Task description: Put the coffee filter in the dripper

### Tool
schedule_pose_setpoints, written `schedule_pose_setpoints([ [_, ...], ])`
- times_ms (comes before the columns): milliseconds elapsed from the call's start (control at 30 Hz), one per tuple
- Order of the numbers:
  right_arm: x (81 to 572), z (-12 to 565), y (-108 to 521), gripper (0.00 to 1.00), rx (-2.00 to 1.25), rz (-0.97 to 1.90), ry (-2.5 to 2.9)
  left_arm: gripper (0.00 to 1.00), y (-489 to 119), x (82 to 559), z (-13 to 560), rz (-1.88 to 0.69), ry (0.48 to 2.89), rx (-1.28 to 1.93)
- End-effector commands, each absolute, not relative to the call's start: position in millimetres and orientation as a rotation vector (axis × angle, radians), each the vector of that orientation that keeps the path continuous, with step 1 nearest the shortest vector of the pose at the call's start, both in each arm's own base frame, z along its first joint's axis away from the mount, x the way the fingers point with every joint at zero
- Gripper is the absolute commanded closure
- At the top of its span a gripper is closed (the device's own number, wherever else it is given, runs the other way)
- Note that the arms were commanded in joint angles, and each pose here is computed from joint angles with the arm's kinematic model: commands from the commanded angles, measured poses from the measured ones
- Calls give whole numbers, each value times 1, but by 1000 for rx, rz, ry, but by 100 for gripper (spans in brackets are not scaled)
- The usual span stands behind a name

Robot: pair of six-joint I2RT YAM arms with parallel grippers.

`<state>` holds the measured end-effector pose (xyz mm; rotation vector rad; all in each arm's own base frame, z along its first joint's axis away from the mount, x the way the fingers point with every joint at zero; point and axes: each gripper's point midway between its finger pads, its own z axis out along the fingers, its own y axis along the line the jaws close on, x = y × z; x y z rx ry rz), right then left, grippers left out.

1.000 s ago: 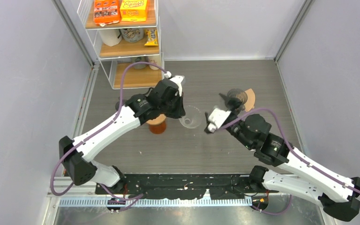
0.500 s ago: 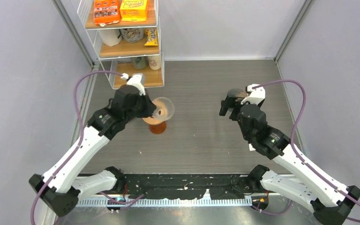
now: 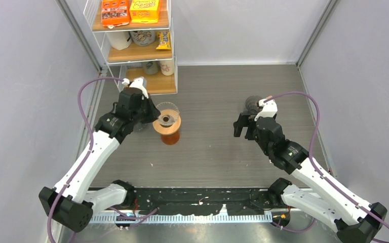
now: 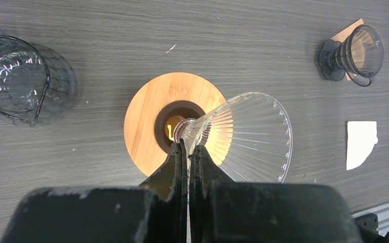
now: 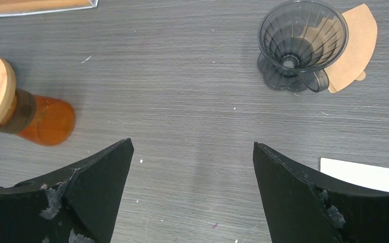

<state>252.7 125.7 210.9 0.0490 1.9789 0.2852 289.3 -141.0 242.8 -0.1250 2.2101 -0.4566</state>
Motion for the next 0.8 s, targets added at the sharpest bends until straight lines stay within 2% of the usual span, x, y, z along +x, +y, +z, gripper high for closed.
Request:
schedule_pose_setpoints([
  [0, 259, 218, 132, 5, 3, 302, 1941, 100, -149, 303, 254, -538, 2154, -136],
  [400, 264, 207, 136, 5, -38, 263, 1988, 100, -149, 309, 239, -599, 2185, -176],
  [767, 263, 206, 133, 5, -35, 246, 1990, 100, -145, 312, 220, -546, 2258, -198],
])
